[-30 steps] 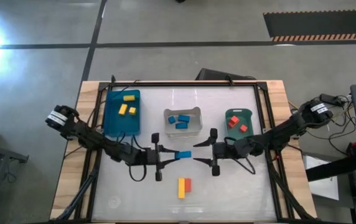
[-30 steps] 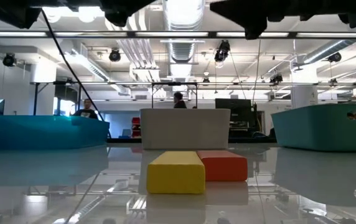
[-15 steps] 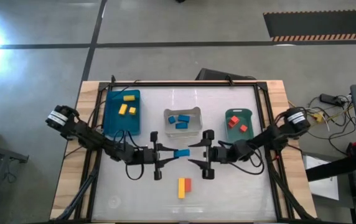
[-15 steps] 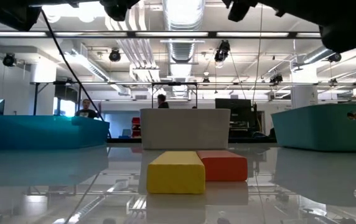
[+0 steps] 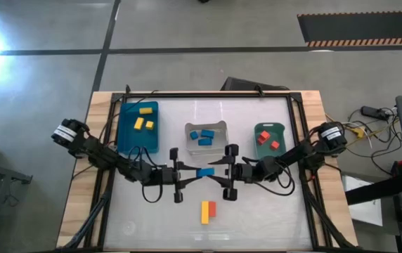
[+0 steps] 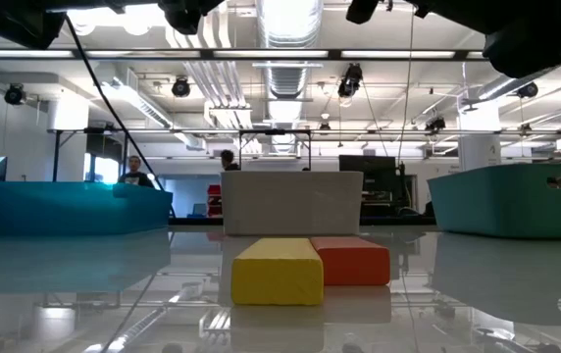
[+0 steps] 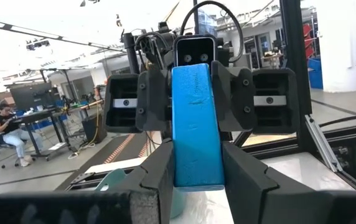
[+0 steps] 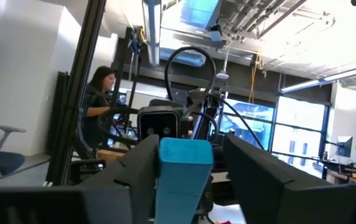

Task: Sort & place blocks by color
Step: Put the blue block into the gray bin

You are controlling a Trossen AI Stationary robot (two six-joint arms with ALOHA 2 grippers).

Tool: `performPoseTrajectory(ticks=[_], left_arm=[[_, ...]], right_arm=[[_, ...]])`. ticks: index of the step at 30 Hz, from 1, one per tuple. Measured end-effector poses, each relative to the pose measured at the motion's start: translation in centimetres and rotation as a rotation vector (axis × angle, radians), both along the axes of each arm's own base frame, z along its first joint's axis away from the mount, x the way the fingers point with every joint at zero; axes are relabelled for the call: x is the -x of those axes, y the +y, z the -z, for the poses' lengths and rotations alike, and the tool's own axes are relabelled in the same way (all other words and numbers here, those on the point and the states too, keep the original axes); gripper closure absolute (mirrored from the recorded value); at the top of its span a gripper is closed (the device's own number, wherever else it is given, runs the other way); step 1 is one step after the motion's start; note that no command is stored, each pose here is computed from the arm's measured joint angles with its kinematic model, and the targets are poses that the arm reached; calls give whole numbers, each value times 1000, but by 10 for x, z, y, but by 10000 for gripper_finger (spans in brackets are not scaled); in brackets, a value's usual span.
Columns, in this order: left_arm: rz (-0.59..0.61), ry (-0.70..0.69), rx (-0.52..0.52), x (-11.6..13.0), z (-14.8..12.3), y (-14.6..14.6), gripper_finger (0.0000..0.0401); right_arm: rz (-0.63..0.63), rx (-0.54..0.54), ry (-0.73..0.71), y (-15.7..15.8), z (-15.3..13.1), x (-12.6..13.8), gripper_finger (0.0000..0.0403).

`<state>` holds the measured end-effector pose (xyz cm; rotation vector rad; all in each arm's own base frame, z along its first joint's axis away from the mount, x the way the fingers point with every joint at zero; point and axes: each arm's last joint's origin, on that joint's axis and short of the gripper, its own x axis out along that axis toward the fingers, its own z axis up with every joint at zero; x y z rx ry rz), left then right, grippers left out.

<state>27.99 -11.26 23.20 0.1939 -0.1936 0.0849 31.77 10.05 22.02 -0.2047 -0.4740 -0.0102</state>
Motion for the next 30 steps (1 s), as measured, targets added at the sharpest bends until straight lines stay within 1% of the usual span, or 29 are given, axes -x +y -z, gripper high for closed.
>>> performPoseTrajectory(ticks=[6,7,17,19,22,30], left_arm=[[-2,1,-1,0,0,0,309],[-1,1,-2,0,0,0,309],[-1,13,-5,0,2,0,309],[-1,19,-5,0,2,0,304],[1,24,-1,0,3,0,282],[3,54,1,-1,6,0,209]], right_arm=[[-18,-9,22,1,-1,0,302],[-21,-12,23,1,-1,0,308],[-41,-15,27,1,0,0,307],[-41,-13,30,1,0,0,307],[-39,-9,34,1,1,-1,307],[-38,-3,48,1,1,-1,307]])
